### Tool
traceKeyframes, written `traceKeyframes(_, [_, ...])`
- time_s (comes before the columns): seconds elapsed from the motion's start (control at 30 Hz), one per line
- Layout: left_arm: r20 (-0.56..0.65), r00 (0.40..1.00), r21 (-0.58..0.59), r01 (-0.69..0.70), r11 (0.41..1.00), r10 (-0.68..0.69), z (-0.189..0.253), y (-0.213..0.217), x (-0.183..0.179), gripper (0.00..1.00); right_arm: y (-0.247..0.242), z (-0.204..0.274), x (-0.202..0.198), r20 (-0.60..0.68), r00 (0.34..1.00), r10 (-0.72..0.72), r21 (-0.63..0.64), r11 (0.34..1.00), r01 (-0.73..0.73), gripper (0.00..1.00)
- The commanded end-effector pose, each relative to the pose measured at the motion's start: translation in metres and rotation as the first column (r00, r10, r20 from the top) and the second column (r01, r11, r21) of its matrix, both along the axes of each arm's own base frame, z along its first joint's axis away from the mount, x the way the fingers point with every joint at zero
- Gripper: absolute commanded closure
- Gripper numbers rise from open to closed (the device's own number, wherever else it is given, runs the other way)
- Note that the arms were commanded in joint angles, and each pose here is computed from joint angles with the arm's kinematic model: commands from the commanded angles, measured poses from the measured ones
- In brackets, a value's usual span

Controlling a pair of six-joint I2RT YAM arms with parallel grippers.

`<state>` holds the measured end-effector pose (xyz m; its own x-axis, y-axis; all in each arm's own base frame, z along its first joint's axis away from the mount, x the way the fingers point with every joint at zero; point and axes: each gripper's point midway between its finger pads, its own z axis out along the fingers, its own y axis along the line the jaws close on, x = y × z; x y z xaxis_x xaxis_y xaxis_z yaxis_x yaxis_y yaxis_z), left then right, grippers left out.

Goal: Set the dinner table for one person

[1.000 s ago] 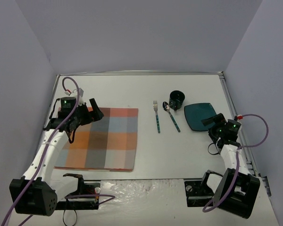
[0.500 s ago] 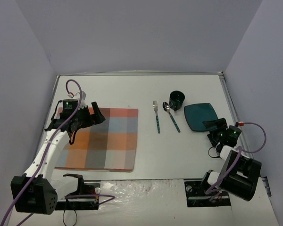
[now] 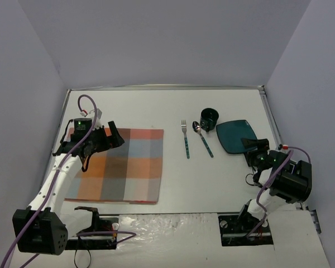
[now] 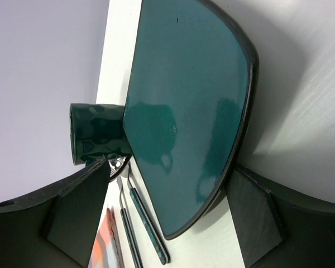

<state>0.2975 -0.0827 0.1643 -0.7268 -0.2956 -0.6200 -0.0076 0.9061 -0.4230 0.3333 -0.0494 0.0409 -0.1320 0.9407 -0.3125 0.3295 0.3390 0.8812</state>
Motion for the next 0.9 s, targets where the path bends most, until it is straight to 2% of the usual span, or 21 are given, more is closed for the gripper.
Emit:
traceKeyframes(0.0, [0.082,0.997,0.015,-0.003,1.0,0.002,0.017,0.004,0.011,0.03,0.004,-0.055,-0.029,-0.188,0.981,-0.045,0.061,0.997,0.057,0.3])
traceKeyframes(0.13, [0.083,0.997,0.016,-0.002,1.0,0.001,0.016,0.004,0.011,0.03,0.002,-0.062,-0.031,-0.195,0.979,-0.057,0.081,0.994,0.074,0.42])
traceKeyframes(0.17, [0.08,0.997,0.016,-0.002,1.0,0.001,0.016,0.004,0.011,0.03,0.003,-0.064,-0.03,-0.194,0.979,-0.057,0.088,0.993,0.075,0.48])
traceKeyframes(0.2, [0.08,0.997,0.016,-0.002,1.0,0.001,0.016,0.004,0.011,0.03,0.003,-0.064,-0.03,-0.193,0.98,-0.056,0.09,0.993,0.075,0.49])
traceKeyframes(0.37, [0.08,0.997,0.022,-0.007,1.0,0.005,0.015,0.006,0.011,0.03,0.0,-0.065,-0.03,-0.179,0.982,-0.068,0.112,0.99,0.089,0.74])
traceKeyframes(0.43, [0.079,0.997,0.025,-0.007,1.0,0.005,0.014,0.006,0.011,0.03,-0.003,-0.062,-0.03,-0.162,0.984,-0.079,0.119,0.988,0.099,0.88])
traceKeyframes(0.5, [0.078,0.997,0.026,-0.008,1.0,0.006,0.014,0.006,0.011,0.03,-0.007,-0.058,-0.03,-0.147,0.985,-0.087,0.125,0.987,0.106,0.98])
traceKeyframes(0.7, [0.075,0.997,0.026,-0.005,1.0,0.003,0.013,0.005,0.011,0.03,-0.024,-0.024,-0.03,-0.055,0.989,-0.135,0.142,0.98,0.142,1.0])
traceKeyframes(0.87, [0.069,0.998,0.023,-0.002,1.0,0.0,0.011,0.004,0.012,0.03,-0.037,0.035,-0.024,0.038,0.985,-0.168,0.072,0.984,0.165,1.0])
